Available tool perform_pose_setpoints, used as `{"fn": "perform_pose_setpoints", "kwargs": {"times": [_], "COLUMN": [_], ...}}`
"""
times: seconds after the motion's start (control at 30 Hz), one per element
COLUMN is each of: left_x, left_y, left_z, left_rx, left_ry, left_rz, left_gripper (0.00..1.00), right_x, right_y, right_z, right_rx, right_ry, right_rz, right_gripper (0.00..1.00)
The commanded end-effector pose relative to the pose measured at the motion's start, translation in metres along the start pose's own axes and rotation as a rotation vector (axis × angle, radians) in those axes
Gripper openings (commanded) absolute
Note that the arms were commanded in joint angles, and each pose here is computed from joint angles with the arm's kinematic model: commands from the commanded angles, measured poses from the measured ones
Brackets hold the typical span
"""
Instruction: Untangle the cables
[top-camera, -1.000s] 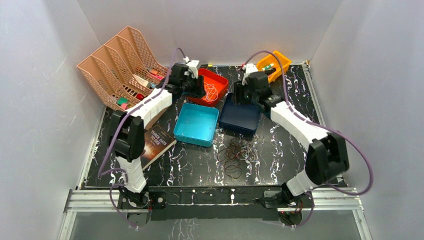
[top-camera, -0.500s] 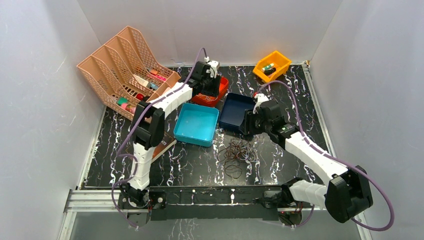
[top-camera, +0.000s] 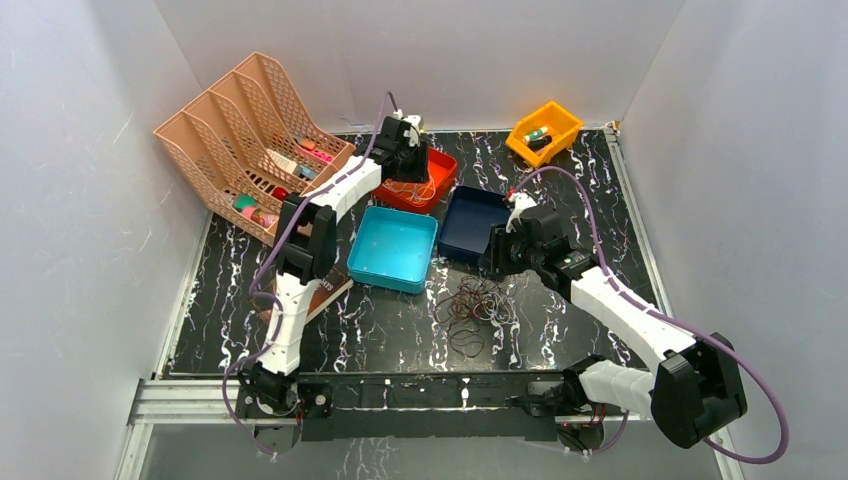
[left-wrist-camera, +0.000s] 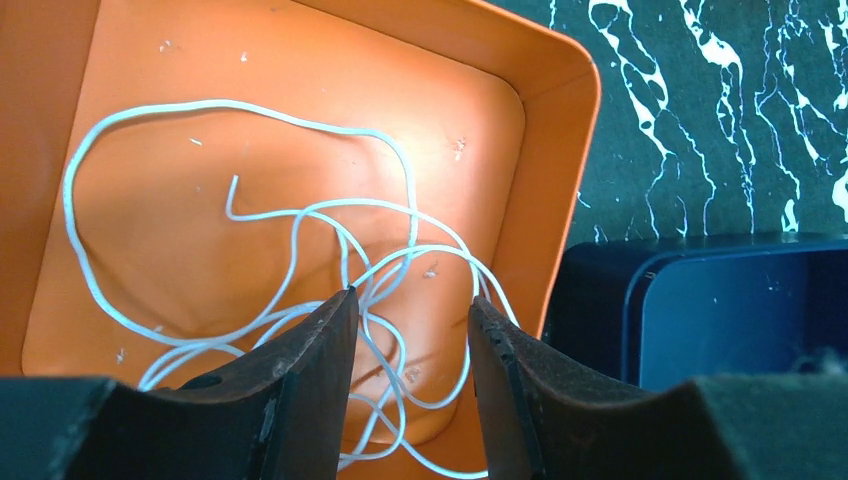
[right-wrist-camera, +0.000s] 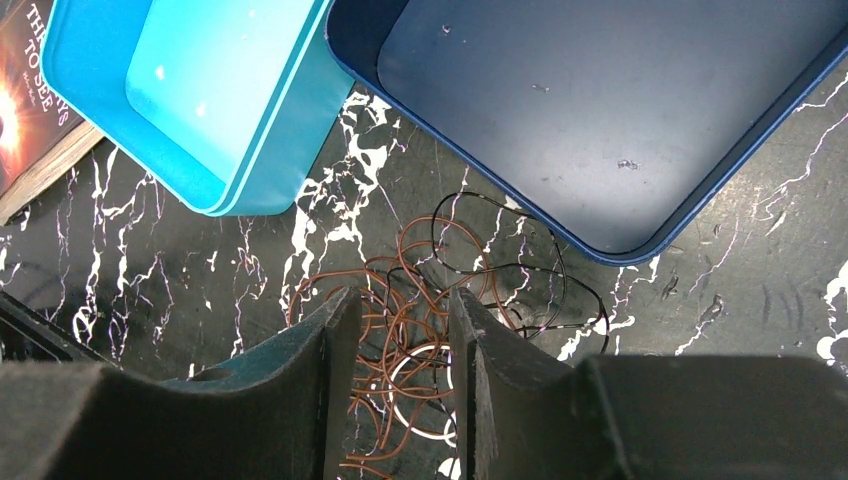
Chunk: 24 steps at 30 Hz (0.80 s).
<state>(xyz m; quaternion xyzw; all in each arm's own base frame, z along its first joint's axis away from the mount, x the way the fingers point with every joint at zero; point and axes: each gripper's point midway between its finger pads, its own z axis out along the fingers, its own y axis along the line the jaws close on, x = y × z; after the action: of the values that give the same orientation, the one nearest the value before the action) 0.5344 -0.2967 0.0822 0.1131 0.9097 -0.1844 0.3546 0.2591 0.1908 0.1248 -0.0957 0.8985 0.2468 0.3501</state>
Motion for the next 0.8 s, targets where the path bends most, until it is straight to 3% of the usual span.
{"fn": "perform_pose_setpoints", "kwargs": {"times": [0.0,0.37,0.63,0.77], "left_x": [-0.014,0.002,-0.004,-0.009], "left_y": [-0.005,0.003,0.042,0.051], "left_z": [-0.005,0.018,0.014,0.010], "left_rx": [0.044,0.051,-0.080,-0.092], "left_ry": [-0.008,0.035,0.017,0.008], "left_rz": [-0.007,0.003,-0.037,-0.050], "left_gripper": [0.44,0.46,0.24,0.23], "right_x": [-0.008,-0.006,-0.002,-0.004], "right_y": [0.008,0.007,0.007,0.007], "right_z": [-0.004,-0.006,-0.007,-0.007], "right_rx": [-0.033,-0.032,-0.033,-0.034], "right_ry": [-0.037,-0.031,-0.030,-0.033], "right_rz": [-0.009,-0.007,0.001,0.001], "right_gripper": [0.46,0.46,0.46,0.46]}}
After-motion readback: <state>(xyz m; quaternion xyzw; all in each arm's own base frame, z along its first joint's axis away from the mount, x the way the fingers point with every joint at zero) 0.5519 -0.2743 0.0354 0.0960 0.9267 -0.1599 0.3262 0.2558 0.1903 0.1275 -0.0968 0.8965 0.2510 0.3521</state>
